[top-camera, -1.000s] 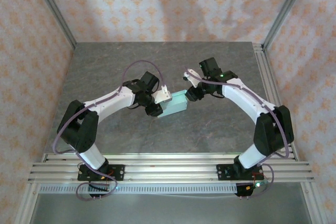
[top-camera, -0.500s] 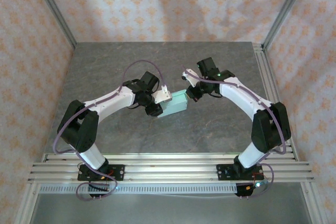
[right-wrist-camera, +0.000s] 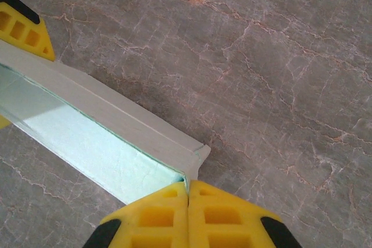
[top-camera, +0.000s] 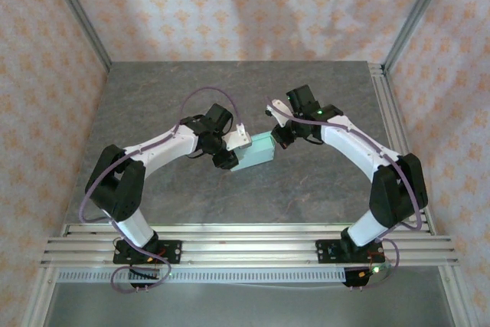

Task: Fold the paper box

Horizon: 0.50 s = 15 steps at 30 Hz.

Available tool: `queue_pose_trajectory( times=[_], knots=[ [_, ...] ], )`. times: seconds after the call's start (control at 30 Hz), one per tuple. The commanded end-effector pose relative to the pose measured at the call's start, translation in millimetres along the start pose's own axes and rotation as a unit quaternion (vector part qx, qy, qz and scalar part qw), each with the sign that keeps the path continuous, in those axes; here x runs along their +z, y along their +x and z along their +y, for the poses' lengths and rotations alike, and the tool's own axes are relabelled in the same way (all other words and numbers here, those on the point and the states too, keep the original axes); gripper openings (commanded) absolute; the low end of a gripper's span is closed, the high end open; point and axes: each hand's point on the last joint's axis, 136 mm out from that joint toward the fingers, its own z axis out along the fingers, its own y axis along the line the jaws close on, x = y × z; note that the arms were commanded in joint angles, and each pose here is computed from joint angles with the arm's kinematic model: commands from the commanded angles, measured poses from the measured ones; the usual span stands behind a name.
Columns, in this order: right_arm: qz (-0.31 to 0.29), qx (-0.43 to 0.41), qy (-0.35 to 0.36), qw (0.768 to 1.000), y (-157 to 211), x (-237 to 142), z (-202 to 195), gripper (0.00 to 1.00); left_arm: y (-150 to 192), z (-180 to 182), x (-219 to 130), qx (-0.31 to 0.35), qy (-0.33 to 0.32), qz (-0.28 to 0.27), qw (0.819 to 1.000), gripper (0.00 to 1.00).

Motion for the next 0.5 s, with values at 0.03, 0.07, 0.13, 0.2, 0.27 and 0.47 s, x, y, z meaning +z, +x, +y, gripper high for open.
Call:
queue_pose_trajectory(
  times=[0.03, 0.07, 0.13, 0.2, 0.27, 0.47],
  knots=[
    [-0.020, 0.052, 0.042, 0.998, -12, -15, -8, 0.00, 9, -1, 6, -0.025, 0.005, 0.019, 0.999, 0.33],
    [-0.024, 0.070, 0.050, 0.996, -13, -14, -9, 0.00, 7, 0, 7, -0.033, 0.003, 0.017, 0.999, 0.33],
    [-0.031, 0.083, 0.057, 0.994, -12, -12, -3, 0.00, 6, 6, 8, -0.046, -0.009, 0.019, 0.999, 0.35],
    [-0.046, 0.092, 0.076, 0.992, -12, -10, 2, 0.00, 6, 10, 10, -0.053, -0.017, 0.022, 0.998, 0.36],
    [-0.066, 0.112, 0.084, 0.988, -14, -9, 7, 0.00, 5, 11, 11, -0.053, -0.017, 0.019, 0.998, 0.36],
    [-0.113, 0.171, 0.094, 0.974, -14, -10, 13, 0.00, 1, 14, 12, -0.056, -0.024, 0.010, 0.998, 0.36]
  ],
)
